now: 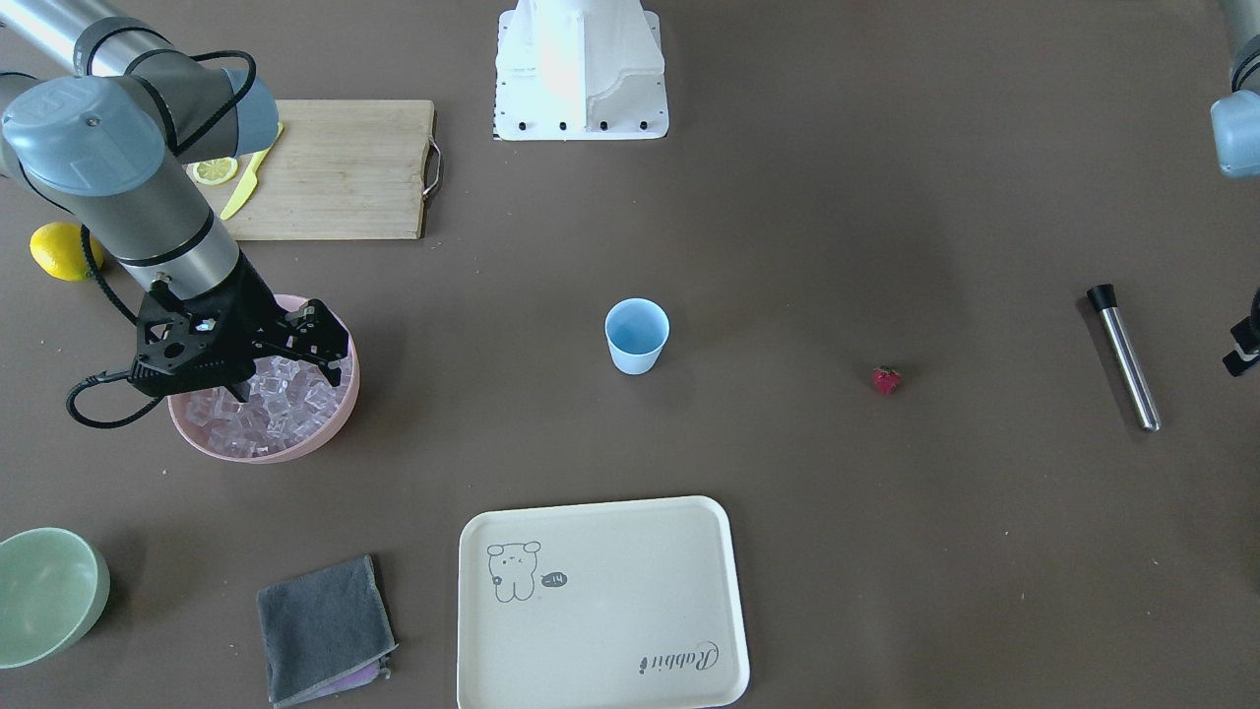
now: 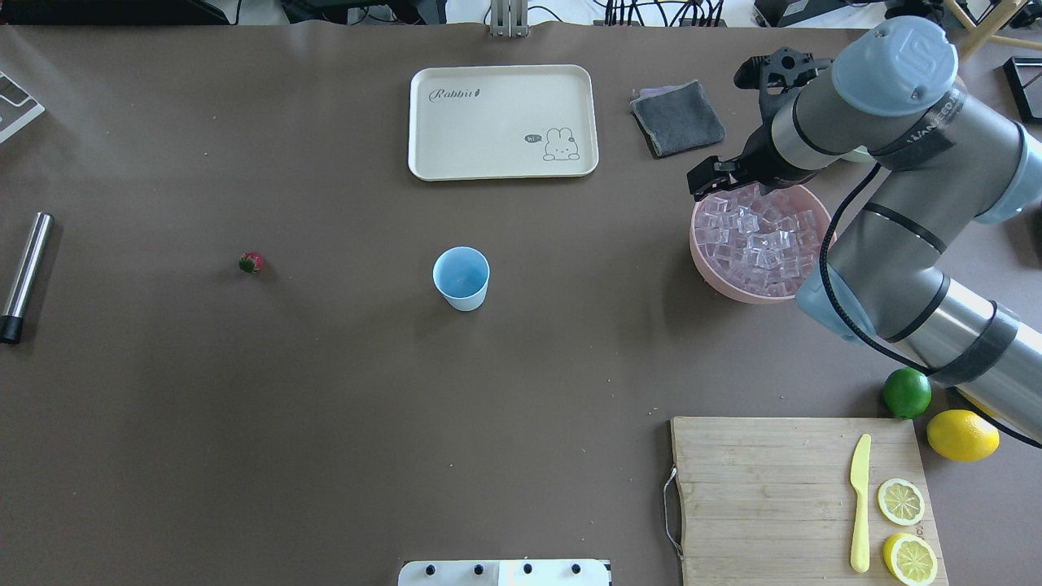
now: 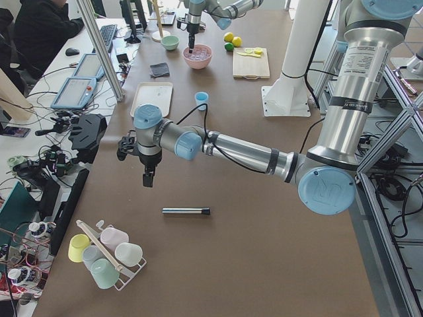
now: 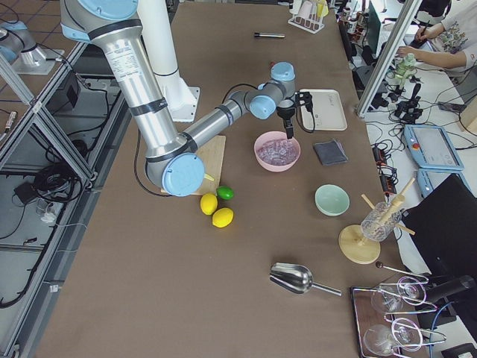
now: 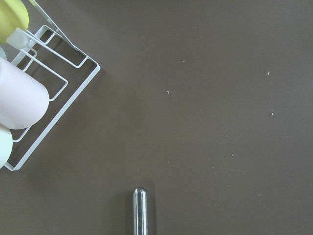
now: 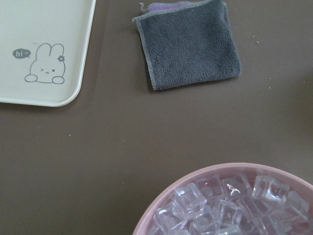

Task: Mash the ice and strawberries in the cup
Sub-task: 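Move the right gripper over the pink bowl of ice cubes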

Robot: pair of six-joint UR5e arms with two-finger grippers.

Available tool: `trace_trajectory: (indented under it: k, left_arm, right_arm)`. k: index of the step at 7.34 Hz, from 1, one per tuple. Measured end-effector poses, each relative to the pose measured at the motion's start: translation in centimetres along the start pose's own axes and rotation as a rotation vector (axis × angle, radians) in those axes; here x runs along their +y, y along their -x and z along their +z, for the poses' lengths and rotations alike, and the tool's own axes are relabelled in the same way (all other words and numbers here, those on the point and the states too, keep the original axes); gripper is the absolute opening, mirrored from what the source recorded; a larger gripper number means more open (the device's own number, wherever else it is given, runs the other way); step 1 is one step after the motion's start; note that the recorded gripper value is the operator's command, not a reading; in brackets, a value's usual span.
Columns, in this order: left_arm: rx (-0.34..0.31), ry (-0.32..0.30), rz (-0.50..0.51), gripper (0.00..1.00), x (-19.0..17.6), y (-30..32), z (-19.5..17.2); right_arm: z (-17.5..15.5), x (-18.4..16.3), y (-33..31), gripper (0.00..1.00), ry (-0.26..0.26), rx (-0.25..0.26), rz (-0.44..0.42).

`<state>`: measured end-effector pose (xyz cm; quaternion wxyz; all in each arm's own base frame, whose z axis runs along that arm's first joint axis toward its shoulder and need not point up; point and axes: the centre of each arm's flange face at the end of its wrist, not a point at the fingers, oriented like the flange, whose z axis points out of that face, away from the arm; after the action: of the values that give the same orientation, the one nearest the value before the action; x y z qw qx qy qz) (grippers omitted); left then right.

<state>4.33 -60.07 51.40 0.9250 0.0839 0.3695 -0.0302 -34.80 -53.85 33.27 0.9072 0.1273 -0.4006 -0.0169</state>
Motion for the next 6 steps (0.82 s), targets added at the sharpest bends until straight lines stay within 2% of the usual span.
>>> trace_trajectory:
  k: [4, 6]
  left_arm:
    - [0.003, -0.005, 0.004, 0.98, -0.3, -0.1, 0.0]
    - [0.008, -0.004, 0.015, 0.98, -0.4, -0.9, 0.2]
  right_arm:
    - [2.0, 1.3, -2.3, 0.91, 0.027, 0.045, -0.048]
    - [2.5, 1.4, -2.7, 0.89, 0.034, 0.05, -0.091]
